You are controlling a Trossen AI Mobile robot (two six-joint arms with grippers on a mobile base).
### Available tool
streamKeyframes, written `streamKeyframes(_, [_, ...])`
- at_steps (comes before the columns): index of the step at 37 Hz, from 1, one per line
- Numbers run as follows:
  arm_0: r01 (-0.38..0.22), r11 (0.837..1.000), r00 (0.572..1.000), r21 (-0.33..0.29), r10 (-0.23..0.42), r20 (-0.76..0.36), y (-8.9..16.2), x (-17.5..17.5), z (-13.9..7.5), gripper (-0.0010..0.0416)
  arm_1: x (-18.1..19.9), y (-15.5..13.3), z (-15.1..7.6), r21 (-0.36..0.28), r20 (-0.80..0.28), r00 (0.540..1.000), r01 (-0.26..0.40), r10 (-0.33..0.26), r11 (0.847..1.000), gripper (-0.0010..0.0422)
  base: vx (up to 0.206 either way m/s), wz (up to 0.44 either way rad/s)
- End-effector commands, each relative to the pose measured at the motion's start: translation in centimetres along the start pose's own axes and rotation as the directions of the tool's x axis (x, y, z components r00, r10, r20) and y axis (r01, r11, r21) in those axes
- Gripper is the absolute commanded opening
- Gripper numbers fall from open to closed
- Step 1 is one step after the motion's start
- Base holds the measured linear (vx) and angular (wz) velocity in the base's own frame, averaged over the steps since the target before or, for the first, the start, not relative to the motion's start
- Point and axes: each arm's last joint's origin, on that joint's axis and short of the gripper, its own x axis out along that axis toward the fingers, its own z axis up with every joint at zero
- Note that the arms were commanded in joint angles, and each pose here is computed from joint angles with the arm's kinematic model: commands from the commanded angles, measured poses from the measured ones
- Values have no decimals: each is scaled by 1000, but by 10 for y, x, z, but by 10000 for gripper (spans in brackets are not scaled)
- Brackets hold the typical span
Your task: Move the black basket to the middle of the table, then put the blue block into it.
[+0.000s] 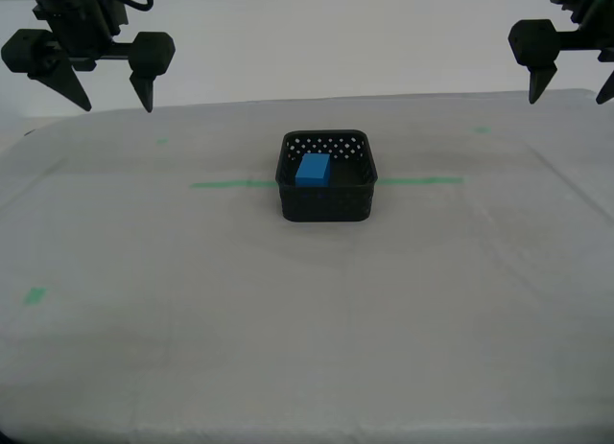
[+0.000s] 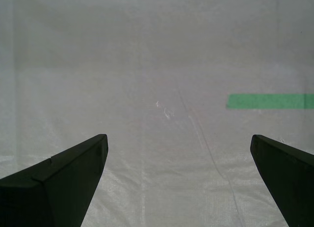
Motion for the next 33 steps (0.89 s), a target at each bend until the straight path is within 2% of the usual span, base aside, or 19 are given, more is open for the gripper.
streamKeyframes(1, [1, 1000, 1000, -2, -1, 1, 0, 0, 0, 398, 0, 0, 0, 2, 2, 1000, -3, 3, 1000, 400, 0, 0])
streamKeyframes(33, [1, 1000, 1000, -2, -1, 1, 0, 0, 0, 399, 0, 0, 0, 2, 2, 1000, -3, 3, 1000, 400, 0, 0])
